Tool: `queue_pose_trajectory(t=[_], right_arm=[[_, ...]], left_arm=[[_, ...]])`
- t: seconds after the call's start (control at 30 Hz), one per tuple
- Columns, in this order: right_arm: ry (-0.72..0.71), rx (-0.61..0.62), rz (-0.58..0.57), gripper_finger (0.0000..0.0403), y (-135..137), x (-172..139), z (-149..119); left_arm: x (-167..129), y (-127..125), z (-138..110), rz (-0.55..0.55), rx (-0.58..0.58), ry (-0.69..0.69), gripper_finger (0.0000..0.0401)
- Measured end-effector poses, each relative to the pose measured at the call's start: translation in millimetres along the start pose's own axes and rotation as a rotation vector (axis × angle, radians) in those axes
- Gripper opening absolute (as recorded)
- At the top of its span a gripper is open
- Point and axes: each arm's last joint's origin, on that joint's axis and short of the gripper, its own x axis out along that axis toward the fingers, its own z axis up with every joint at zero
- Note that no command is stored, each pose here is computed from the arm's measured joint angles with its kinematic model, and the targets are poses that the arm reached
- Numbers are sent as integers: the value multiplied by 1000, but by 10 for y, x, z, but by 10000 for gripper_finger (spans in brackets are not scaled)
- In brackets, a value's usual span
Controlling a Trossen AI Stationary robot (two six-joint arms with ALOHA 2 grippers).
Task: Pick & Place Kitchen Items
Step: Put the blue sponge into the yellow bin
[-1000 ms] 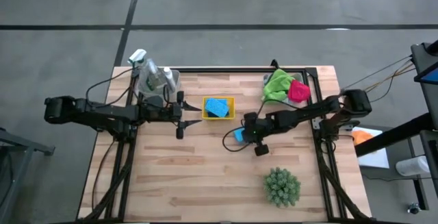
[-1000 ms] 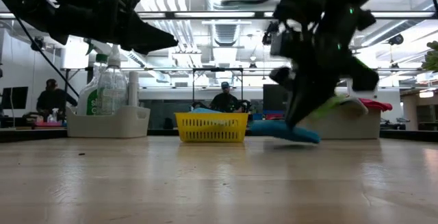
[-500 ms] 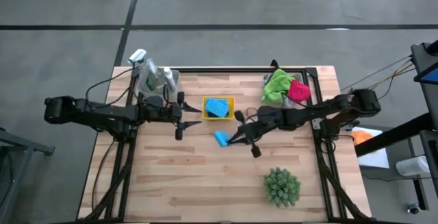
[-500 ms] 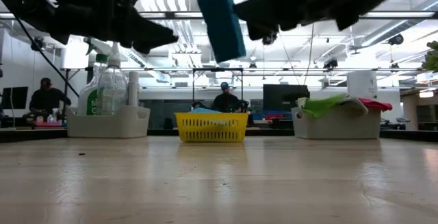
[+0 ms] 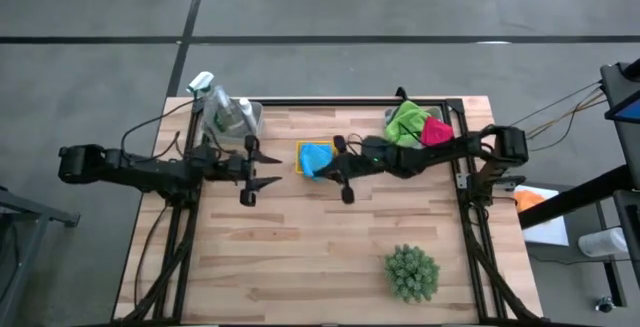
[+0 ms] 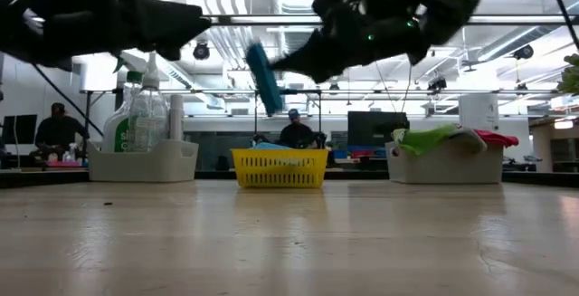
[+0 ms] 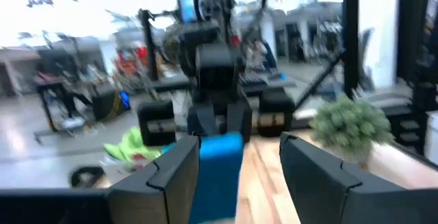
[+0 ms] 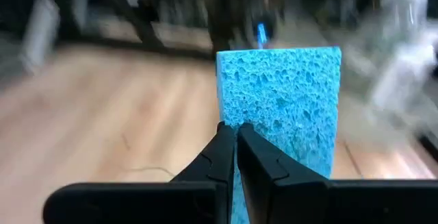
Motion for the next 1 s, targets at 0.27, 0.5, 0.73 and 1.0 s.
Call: queue_pose_trajectory(t=[0.27,0.5,0.73,1.0], right_arm=[[414,-55,-166,17,-183,132,325],[635,-74,-232,17,-285,446,165],[841,-119,-316,17,-367,675,-41],[824,-106,-312,24,-332,716,52]], left_arm=[[-197,-7,-32,109,10,-48,201],[-198,-9,-56,110,9,-14,201],[-198,-8,-73,117,14,4,200],[-199,-8,-83,117,14,14,200]])
